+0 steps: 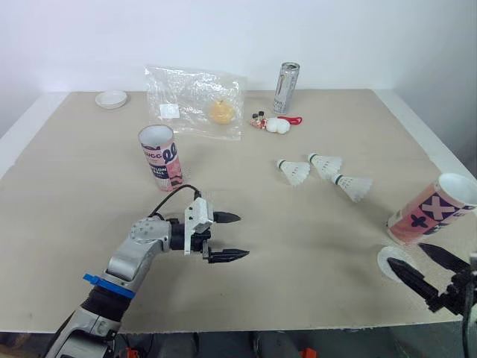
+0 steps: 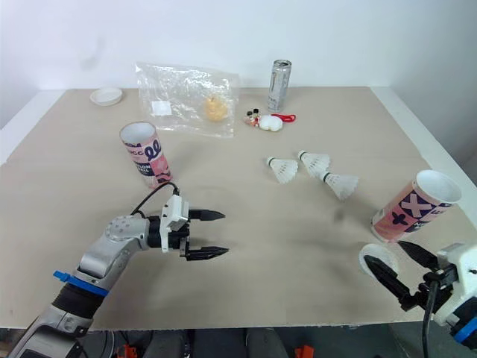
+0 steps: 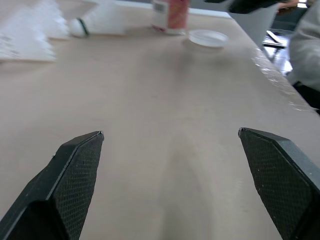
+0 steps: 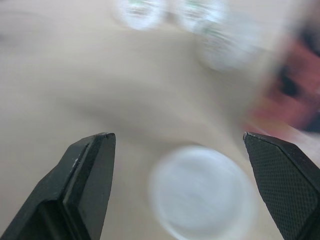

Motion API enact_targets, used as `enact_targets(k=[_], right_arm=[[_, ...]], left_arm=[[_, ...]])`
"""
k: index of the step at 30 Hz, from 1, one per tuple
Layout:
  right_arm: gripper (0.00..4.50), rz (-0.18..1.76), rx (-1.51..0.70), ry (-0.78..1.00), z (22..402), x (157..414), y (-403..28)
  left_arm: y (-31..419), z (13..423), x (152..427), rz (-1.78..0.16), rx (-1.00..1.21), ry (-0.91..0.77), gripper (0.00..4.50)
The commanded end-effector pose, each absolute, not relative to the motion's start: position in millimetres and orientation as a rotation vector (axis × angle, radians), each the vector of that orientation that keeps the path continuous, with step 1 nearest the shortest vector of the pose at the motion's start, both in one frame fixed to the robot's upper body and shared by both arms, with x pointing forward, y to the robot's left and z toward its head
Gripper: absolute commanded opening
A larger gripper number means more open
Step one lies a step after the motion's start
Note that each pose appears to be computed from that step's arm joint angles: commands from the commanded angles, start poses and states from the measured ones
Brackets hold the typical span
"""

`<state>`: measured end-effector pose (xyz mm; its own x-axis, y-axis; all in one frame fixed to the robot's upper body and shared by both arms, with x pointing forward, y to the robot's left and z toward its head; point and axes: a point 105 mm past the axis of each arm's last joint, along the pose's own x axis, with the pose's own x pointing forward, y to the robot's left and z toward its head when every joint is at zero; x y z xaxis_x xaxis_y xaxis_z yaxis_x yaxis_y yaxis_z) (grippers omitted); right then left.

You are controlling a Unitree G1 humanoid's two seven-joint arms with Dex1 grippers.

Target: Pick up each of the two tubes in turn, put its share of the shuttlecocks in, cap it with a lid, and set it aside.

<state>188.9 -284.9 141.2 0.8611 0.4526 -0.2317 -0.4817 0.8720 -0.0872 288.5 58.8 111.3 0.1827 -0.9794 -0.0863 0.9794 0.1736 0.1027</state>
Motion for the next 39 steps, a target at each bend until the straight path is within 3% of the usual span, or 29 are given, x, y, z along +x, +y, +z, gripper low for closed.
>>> enact_targets(k=[1,14,18,27,32,39], right_arm=[[4.38,0.729,-0.165,0.137,151,204,-235],[4.38,1.141,-0.238,-0.090,145,280,-132],[4.38,1.256,-0.241,-0.133,146,306,-97],[4.38,1.343,-0.182,-0.160,152,321,-64],[4.38,1.325,-0.211,-0.176,153,331,-52],[4.38,1.272,-0.276,-0.177,151,343,-50]], left_arm=[[69,120,294,-1.295,0.148,-0.058,4.50],[103,128,302,-0.888,0.176,-0.117,4.50],[129,128,312,-0.632,0.156,-0.105,4.50],[173,121,309,-0.274,0.089,-0.069,4.50],[179,116,308,-0.212,0.078,-0.048,4.50],[192,116,333,-0.178,0.053,-0.028,4.50]])
